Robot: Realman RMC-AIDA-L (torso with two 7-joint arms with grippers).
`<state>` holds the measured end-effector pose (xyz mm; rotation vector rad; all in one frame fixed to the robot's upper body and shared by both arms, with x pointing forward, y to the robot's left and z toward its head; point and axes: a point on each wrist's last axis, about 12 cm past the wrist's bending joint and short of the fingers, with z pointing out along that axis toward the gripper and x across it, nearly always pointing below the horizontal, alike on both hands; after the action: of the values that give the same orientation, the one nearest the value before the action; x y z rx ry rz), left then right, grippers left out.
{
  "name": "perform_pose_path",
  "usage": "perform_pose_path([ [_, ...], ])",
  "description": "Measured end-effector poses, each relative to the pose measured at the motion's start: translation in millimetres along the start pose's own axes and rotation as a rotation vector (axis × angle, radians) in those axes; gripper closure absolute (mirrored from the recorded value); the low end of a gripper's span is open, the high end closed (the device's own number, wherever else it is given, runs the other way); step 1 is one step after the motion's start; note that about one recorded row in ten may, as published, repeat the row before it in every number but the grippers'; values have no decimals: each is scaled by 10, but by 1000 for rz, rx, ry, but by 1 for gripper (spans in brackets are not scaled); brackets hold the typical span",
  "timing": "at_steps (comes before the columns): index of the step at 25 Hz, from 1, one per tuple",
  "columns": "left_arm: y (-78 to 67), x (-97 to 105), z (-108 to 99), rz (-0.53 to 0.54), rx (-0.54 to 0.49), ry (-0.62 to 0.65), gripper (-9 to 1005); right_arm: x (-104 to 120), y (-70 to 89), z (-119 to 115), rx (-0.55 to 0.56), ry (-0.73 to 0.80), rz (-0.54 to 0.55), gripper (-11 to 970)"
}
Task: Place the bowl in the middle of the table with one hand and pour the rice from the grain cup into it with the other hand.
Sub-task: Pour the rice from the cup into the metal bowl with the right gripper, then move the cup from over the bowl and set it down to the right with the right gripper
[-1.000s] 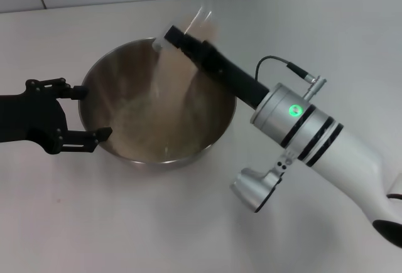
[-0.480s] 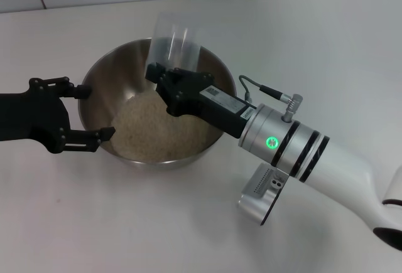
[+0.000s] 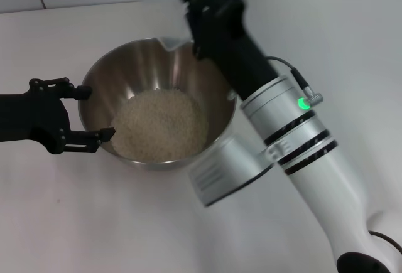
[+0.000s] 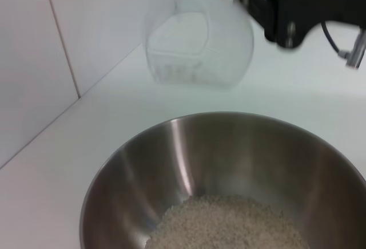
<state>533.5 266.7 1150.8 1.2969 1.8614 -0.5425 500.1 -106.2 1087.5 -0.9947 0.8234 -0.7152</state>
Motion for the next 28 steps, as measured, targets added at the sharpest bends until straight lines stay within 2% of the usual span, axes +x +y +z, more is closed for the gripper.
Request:
perform_pose_path([
  [2, 0, -2, 2, 1, 1, -1, 137, 77, -51, -22, 34, 70, 219, 937],
  [3, 0, -2, 4, 1, 1, -1, 137, 195, -89, -56, 77, 126, 425, 936],
  [4, 0, -2, 4, 1, 1, -1, 136, 195, -89, -56, 77, 126, 425, 934],
  [6, 0, -2, 4, 1, 1, -1, 136, 383, -112, -96, 129, 183, 637, 930],
  [7, 0, -1, 4, 1, 1, -1, 136, 506, -106, -123, 148, 212, 706, 928],
  [8, 0, -2, 9, 4, 0, -2, 136, 756, -75, -195, 175, 263, 835, 926],
  [9, -1, -2, 10, 4, 0, -2, 136, 756, -75, -195, 175, 263, 835, 924],
  [11, 0, -3, 12, 4, 0, -3, 136, 1003, -17, -276, 169, 306, 932, 920],
  [13, 1, -4, 13, 5, -2, -3, 137, 1274, 73, -339, 117, 374, 1049, 916],
  [17, 3, -8, 16, 8, -3, -4, 137, 1427, 164, -341, 37, 446, 1102, 909],
  [18, 5, -12, 18, 10, -3, -4, 137, 1444, 223, -320, -27, 469, 1106, 907],
  [19, 5, -12, 18, 10, -3, -4, 137, 1444, 223, -320, -27, 469, 1106, 905],
  [23, 17, -46, 34, 20, 1, -7, 137, 1384, 357, -246, -190, 476, 1077, 897],
  [28, 20, -65, 44, 22, 3, -10, 136, 1333, 408, -235, -234, 479, 1082, 887],
])
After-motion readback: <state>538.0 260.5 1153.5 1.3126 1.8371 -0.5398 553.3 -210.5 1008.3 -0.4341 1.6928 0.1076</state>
